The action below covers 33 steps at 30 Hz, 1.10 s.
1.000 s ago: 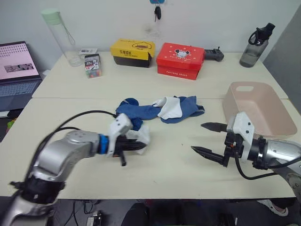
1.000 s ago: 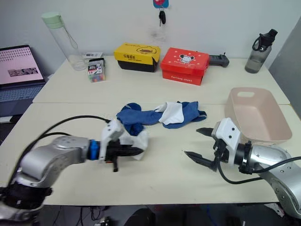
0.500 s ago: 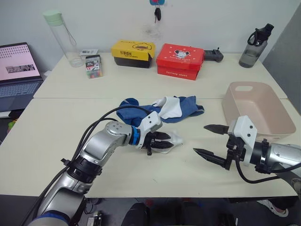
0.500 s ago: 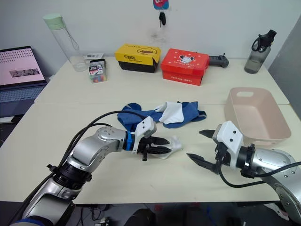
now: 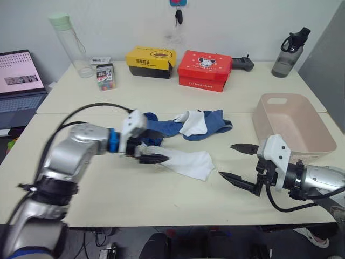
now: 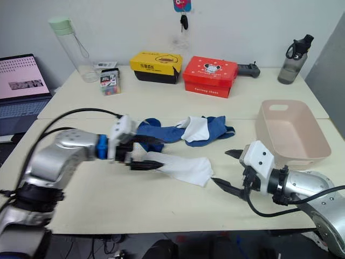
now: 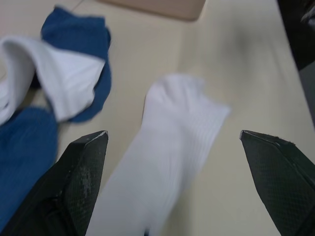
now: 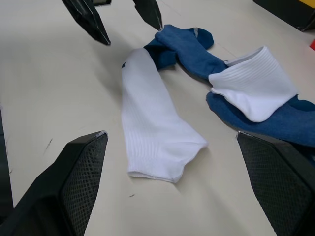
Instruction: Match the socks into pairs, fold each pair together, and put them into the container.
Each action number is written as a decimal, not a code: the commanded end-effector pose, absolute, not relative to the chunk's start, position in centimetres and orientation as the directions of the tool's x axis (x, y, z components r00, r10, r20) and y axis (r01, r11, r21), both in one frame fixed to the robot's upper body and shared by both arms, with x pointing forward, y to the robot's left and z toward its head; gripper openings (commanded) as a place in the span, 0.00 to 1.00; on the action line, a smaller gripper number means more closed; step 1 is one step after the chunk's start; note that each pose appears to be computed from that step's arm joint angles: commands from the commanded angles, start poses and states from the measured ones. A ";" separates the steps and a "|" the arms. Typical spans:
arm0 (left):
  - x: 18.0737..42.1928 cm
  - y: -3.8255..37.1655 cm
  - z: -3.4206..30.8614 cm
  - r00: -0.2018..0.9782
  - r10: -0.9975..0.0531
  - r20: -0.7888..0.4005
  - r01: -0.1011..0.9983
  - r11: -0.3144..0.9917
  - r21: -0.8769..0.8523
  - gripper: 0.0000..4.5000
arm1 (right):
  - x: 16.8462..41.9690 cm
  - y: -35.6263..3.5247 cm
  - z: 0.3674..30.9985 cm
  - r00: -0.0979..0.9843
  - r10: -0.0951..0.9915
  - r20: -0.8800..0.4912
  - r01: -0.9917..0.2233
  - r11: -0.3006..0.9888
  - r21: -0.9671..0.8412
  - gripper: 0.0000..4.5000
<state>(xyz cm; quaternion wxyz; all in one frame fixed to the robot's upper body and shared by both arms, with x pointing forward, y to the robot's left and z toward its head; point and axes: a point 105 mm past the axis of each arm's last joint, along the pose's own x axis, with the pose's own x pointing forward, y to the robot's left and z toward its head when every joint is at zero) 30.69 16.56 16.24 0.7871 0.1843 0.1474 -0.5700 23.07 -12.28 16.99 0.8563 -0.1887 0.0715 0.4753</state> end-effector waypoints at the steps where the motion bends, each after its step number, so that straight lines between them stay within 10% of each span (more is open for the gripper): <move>1: 30.7 19.1 16.1 0.367 -0.795 -0.484 0.930 0.318 0.185 0.99 | 22.8 -11.6 17.3 0.518 0.806 -0.287 -0.847 0.437 -0.303 1.00; 16: 33.0 18.8 11.0 0.478 -0.780 -0.403 0.841 0.539 -0.044 0.99 | 23.1 -10.6 17.3 0.491 0.825 -0.279 -0.858 0.402 -0.320 1.00; 31: 30.6 17.6 11.1 0.350 -0.847 -0.399 0.885 0.438 -0.155 0.01 | 23.0 -10.6 17.3 0.491 0.826 -0.277 -0.858 0.405 -0.315 1.00; 33: 29.6 17.4 11.4 0.310 -0.858 -0.410 0.894 0.410 -0.180 0.00 | 22.9 -10.6 17.3 0.488 0.827 -0.279 -0.861 0.401 -0.314 1.00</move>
